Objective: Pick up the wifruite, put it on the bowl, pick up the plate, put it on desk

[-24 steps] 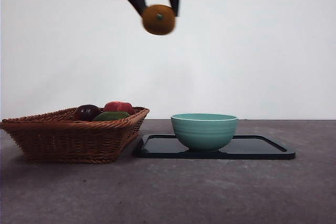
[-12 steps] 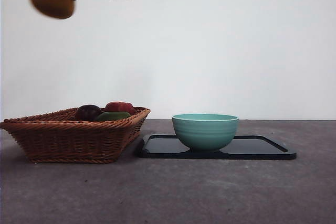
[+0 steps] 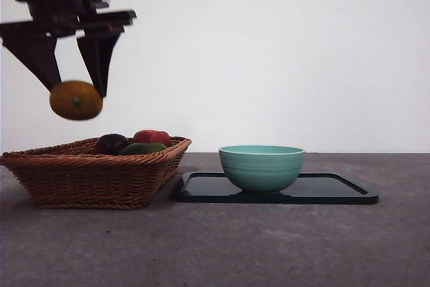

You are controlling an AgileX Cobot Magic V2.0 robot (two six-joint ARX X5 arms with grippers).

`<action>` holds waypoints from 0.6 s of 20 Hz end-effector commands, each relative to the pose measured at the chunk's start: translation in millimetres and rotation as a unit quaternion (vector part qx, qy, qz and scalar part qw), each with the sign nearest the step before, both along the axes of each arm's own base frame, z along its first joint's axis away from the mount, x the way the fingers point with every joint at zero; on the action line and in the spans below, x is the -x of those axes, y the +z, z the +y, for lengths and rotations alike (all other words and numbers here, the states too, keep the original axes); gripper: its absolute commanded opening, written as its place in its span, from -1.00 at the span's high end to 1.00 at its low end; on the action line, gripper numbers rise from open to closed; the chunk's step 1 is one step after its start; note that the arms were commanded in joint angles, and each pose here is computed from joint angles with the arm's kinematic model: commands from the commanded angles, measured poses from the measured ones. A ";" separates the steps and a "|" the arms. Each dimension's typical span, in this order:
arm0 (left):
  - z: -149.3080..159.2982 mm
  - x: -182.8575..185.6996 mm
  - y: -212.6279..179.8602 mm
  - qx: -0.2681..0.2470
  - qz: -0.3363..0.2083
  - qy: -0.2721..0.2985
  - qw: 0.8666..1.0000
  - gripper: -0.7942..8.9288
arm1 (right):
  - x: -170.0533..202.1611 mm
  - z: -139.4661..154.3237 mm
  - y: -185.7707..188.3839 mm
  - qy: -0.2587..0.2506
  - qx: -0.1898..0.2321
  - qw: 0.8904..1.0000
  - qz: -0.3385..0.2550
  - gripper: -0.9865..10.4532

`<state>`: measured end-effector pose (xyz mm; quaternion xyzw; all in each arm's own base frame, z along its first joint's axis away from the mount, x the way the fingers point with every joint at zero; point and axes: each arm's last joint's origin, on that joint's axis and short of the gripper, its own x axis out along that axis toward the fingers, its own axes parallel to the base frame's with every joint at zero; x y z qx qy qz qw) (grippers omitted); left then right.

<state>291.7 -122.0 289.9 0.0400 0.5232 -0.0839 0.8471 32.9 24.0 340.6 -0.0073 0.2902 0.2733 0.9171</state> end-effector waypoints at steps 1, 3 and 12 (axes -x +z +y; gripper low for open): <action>-6.1 -13.2 -11.5 0.003 -0.004 0.004 1.000 0.33 | 0.6 0.0 3.4 0.002 -0.009 1.000 -0.005 -0.15; -9.9 -22.1 -22.9 0.002 -0.001 0.004 1.000 0.34 | 0.6 0.0 3.4 0.002 -0.009 1.000 -0.005 -0.15; -20.0 -49.0 -80.0 -0.040 0.052 -0.036 0.997 0.33 | 0.6 0.0 3.4 0.002 -0.009 1.000 -0.005 -0.15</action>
